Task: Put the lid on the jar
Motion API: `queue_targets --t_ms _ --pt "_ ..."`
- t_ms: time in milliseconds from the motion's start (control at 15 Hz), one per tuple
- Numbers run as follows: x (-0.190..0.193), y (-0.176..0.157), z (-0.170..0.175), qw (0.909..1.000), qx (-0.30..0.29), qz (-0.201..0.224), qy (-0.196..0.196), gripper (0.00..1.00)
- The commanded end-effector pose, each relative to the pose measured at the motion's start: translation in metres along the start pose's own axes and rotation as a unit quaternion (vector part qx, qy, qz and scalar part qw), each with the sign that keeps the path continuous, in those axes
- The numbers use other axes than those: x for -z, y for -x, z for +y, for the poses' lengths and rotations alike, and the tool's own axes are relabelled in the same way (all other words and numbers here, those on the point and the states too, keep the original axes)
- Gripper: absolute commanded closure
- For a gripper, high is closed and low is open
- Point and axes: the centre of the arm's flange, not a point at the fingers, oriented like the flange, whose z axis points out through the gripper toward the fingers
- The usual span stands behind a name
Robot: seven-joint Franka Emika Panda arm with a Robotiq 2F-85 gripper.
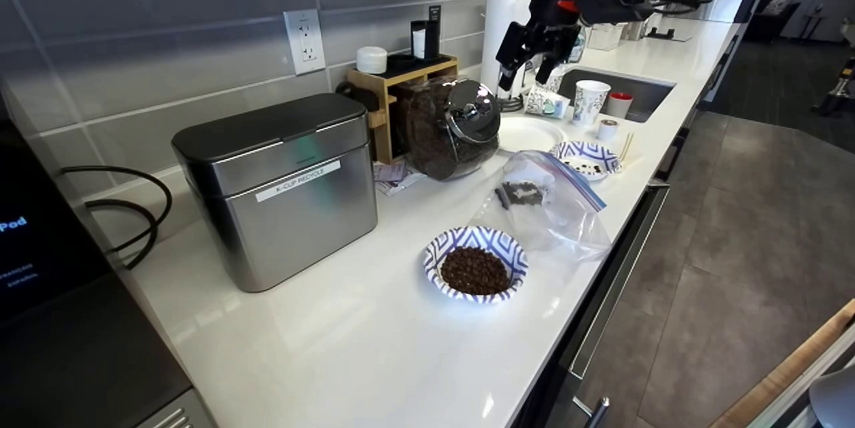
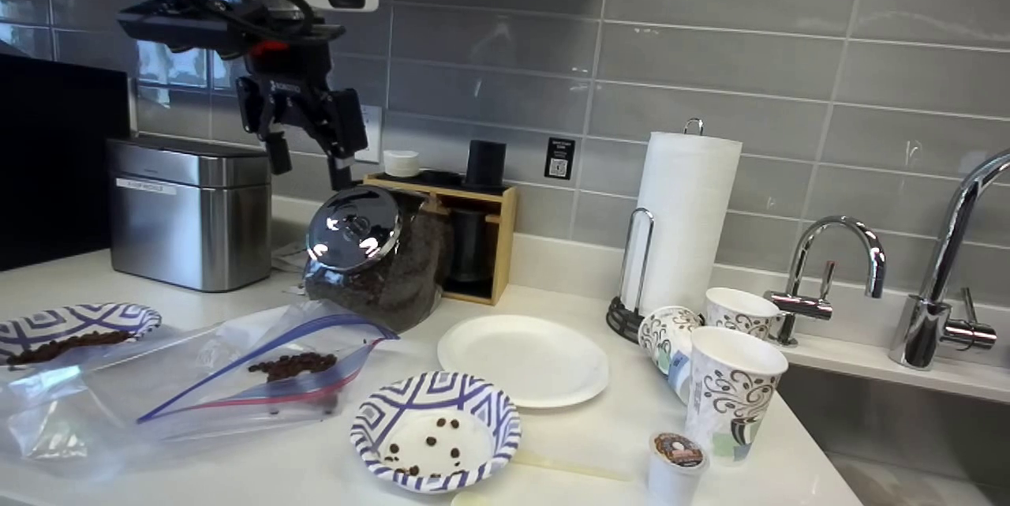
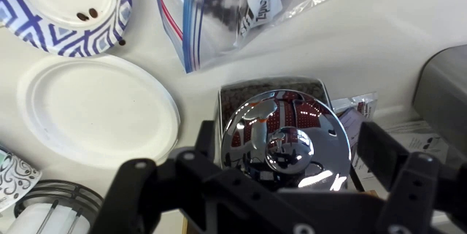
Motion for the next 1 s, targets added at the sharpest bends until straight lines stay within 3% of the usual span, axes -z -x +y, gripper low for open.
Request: queue_targets --t_ms 0,400,933 --pt "0.035 0.014 0.004 0.9995 0.01 -0.027 0.008 0.0" --pt "0.069 0.027 0.009 0.9983 0.012 -0.053 0.022 0.0" --pt "0.079 0.027 0.007 0.9988 0.01 -0.041 0.024 0.0"
